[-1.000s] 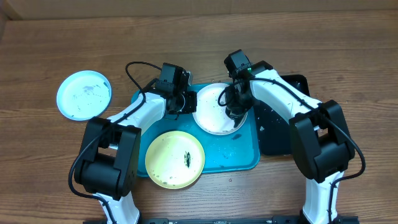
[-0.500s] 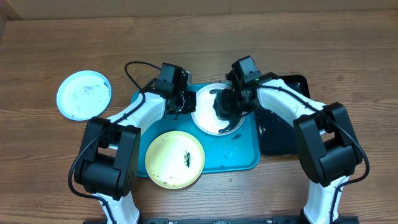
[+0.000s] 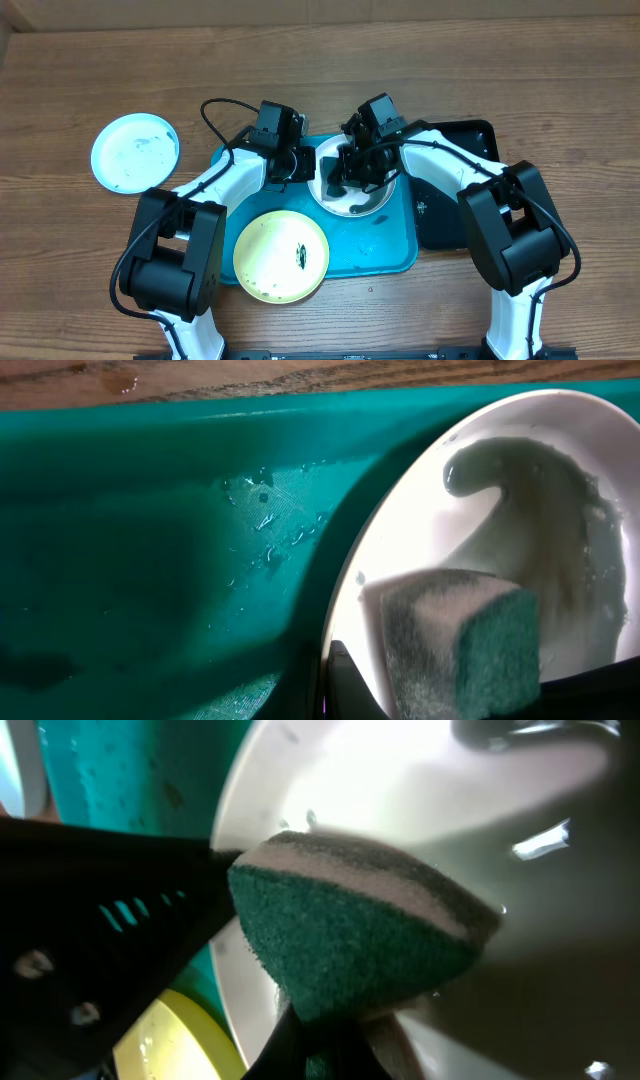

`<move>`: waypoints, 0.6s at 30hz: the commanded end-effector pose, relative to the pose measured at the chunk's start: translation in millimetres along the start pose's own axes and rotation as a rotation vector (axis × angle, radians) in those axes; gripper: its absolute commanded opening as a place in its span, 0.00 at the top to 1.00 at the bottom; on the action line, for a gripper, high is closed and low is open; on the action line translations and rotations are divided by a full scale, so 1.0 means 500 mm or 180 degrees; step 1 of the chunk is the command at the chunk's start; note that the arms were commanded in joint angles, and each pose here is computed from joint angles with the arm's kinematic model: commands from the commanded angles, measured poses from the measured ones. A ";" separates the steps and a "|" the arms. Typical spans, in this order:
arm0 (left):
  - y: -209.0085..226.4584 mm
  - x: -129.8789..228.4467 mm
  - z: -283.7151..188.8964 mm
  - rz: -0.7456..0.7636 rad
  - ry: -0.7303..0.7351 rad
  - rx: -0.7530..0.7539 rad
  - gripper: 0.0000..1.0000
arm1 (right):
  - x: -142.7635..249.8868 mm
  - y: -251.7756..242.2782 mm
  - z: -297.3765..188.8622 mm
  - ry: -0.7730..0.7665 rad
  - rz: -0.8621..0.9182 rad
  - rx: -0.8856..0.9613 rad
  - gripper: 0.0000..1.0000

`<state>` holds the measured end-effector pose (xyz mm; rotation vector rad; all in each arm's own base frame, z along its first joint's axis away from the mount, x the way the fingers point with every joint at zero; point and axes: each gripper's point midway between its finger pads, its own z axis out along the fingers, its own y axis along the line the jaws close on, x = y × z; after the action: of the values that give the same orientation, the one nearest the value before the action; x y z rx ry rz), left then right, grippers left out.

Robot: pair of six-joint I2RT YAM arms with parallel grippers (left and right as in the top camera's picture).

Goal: Clean dirty plates on tray and stack at the side
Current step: 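Scrub the white plate with the sponge in the right gripper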

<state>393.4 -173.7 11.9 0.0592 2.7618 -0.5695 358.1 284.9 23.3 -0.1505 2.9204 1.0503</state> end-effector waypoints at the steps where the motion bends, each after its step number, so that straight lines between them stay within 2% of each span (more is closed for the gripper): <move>1: -0.012 0.011 0.009 0.0007 0.0058 0.0060 0.96 | -0.017 0.014 -0.007 -0.0014 0.0009 -0.0101 0.96; 7: -0.014 0.008 0.008 0.0011 0.0047 0.0064 0.96 | -0.024 -0.035 0.010 -0.0227 0.0011 0.0553 0.96; 13: -0.014 0.008 0.008 0.0010 0.0047 0.0064 0.96 | -0.007 -0.019 0.044 -0.0205 -0.0050 0.0630 0.96; 18: -0.014 0.008 0.008 0.0010 0.0047 0.0064 0.96 | 0.004 -0.052 0.066 -0.0203 -0.0070 0.0945 0.96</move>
<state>392.9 -174.5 12.1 0.0609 2.7625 -0.5772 359.4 293.1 12.8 -0.1536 2.9231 0.7783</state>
